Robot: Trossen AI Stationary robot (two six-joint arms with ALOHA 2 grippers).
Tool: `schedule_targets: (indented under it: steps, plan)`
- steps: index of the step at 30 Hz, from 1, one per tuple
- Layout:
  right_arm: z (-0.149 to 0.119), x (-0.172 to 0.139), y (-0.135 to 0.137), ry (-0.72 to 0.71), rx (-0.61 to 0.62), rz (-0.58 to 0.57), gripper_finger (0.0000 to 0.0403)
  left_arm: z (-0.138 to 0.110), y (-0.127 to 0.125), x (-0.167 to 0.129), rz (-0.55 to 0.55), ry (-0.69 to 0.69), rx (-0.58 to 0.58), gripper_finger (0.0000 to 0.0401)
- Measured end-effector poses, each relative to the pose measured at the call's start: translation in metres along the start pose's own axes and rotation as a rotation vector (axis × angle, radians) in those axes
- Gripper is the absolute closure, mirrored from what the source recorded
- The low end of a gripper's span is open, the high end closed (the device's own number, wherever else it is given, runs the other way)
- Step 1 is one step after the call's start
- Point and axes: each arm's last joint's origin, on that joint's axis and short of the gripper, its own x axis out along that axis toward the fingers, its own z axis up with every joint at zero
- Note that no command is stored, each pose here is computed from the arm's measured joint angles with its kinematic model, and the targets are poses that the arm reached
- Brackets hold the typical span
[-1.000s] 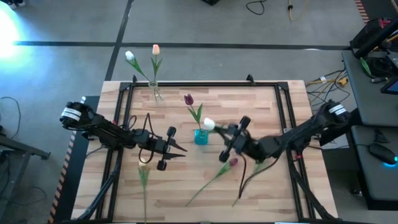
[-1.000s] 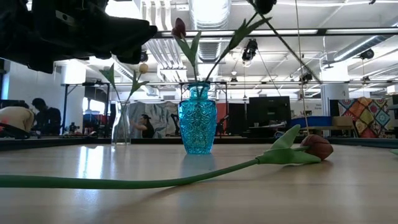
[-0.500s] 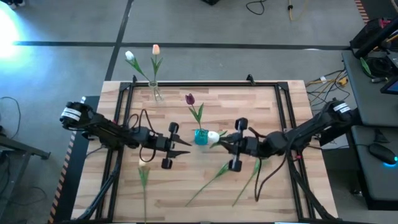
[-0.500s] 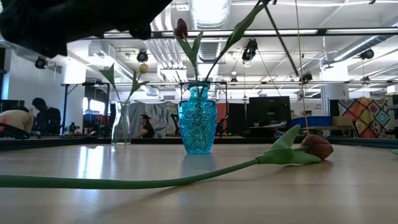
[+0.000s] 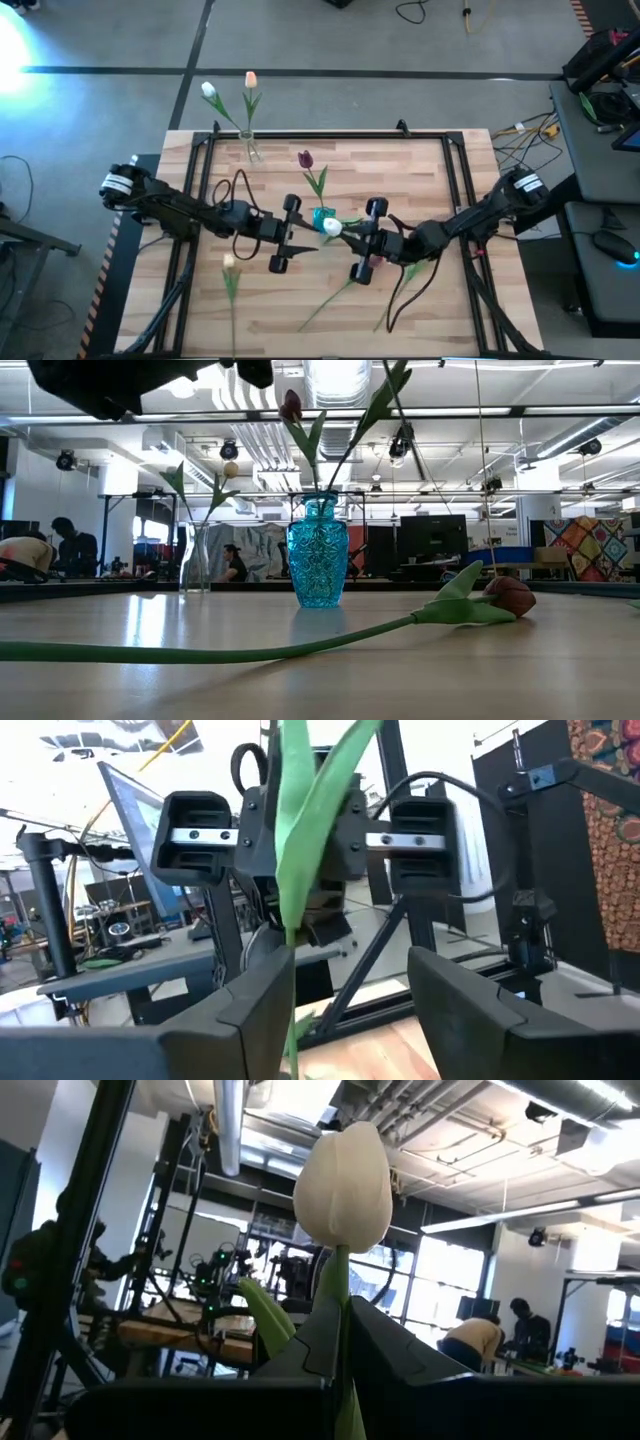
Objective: Sort flowers into vase by color
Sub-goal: Put the white flower into the transparent vase
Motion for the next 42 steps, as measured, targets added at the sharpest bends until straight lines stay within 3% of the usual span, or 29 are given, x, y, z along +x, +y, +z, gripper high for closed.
schedule_targets:
  steps: [8, 21, 27, 34, 42]
  plan:
    - [-0.003, 0.012, 0.009, -0.003, -0.034, -0.002, 0.0391, 0.000, 0.003, 0.027, 0.040, -0.014, 0.022, 0.0219]
    - [-0.004, 0.013, 0.010, -0.004, -0.031, -0.003, 0.0391, 0.007, 0.006, 0.042, 0.055, -0.013, 0.026, 0.0240]
    - [-0.004, 0.013, 0.010, -0.005, -0.029, -0.004, 0.0391, 0.008, 0.007, 0.043, 0.059, -0.011, 0.027, 0.0283]
    - [-0.005, 0.013, 0.010, -0.002, -0.026, -0.005, 0.0390, 0.006, 0.008, 0.042, 0.062, -0.011, 0.028, 0.0387]
    - [-0.004, 0.016, 0.006, 0.136, -0.093, -0.120, 0.0383, 0.001, 0.013, 0.037, 0.110, 0.028, 0.031, 0.0396]
